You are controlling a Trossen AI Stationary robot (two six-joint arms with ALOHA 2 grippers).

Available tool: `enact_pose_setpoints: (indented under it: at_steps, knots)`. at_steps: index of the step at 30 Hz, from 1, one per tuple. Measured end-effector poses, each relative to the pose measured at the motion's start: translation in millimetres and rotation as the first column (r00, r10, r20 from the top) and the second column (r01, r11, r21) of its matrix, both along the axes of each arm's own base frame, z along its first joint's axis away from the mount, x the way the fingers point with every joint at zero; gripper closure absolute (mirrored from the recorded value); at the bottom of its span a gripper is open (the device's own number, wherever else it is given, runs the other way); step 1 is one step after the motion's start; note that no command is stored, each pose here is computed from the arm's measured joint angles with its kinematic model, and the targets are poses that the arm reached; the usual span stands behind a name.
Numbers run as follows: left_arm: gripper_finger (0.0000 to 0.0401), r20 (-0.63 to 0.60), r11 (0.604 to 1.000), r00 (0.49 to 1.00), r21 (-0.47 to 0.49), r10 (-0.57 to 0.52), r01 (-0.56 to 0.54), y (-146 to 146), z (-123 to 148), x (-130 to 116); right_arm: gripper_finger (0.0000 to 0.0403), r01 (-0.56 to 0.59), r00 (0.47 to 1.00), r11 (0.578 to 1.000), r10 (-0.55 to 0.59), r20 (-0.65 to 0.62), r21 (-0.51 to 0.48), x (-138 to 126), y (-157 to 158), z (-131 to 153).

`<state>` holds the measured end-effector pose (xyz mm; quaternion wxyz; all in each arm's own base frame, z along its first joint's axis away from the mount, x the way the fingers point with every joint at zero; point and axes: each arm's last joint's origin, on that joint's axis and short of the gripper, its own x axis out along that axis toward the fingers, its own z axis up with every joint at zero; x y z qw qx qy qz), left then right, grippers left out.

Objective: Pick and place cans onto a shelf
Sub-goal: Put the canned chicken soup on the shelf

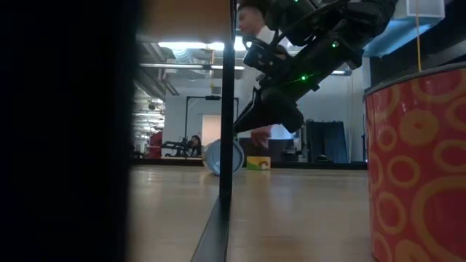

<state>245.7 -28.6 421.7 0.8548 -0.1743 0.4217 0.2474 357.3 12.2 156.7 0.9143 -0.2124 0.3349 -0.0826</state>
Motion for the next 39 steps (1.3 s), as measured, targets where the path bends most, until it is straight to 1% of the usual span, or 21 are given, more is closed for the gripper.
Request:
enact_pose_setpoints:
  at_steps: [4, 9, 12, 17, 19, 22, 25, 27, 29, 36, 39]
  knots:
    - [0.0340, 0.000, 1.000, 1.000, 0.000, 0.000, 0.000, 0, 0, 0, 0.0322, -0.003, 1.000, 0.998, 0.002, 0.012, 0.059, 0, 1, 0]
    - [0.0337, 0.000, 1.000, 1.000, 0.001, 0.000, 0.000, 0, 0, 0, 0.0322, 0.012, 1.000, 0.999, -0.013, 0.013, 0.051, 0, -1, 0]
    - [0.0339, 0.000, 1.000, 1.000, 0.001, 0.000, 0.000, 0, 0, 0, 0.0322, -0.005, 1.000, 0.998, 0.004, 0.011, 0.066, 1, -1, -2]
    - [0.0338, 0.000, 1.000, 1.000, 0.000, 0.000, 0.000, 0, 0, 0, 0.0322, -0.007, 1.000, 0.998, 0.007, -0.002, 0.063, 5, -1, -13]
    - [0.0337, 0.000, 1.000, 1.000, 0.001, 0.000, 0.000, 0, 0, 0, 0.0322, -0.008, 1.000, 0.999, 0.009, -0.030, 0.032, 5, -1, -20]
    - [0.0339, 0.000, 1.000, 1.000, 0.001, 0.000, 0.000, 0, 0, 0, 0.0322, -0.017, 0.997, 0.998, 0.012, -0.075, -0.067, 4, -2, -25]
    - [0.0339, 0.000, 1.000, 1.000, 0.000, 0.000, 0.000, 0, 0, 0, 0.0322, 0.029, 0.998, 0.992, -0.036, -0.051, -0.122, 5, -4, -22]
    - [0.0337, 0.000, 1.000, 1.000, 0.000, 0.000, 0.000, 0, 0, 0, 0.0322, 0.054, 0.998, 0.989, -0.059, -0.032, -0.137, 6, -4, -20]
    - [0.0337, 0.000, 1.000, 1.000, 0.001, 0.000, 0.000, 0, 0, 0, 0.0322, 0.065, 0.998, 0.991, -0.066, -0.005, -0.117, 7, -4, -19]
    - [0.0338, 0.000, 1.000, 1.000, 0.000, 0.000, 0.000, 0, 0, 0, 0.0322, 0.121, 0.990, 0.992, -0.122, 0.071, 0.027, 8, 2, -15]
    - [0.0337, 0.000, 1.000, 1.000, 0.000, 0.000, 0.000, 0, 0, 0, 0.0322, 0.103, 0.992, 0.994, -0.105, 0.074, 0.033, 8, 7, -15]
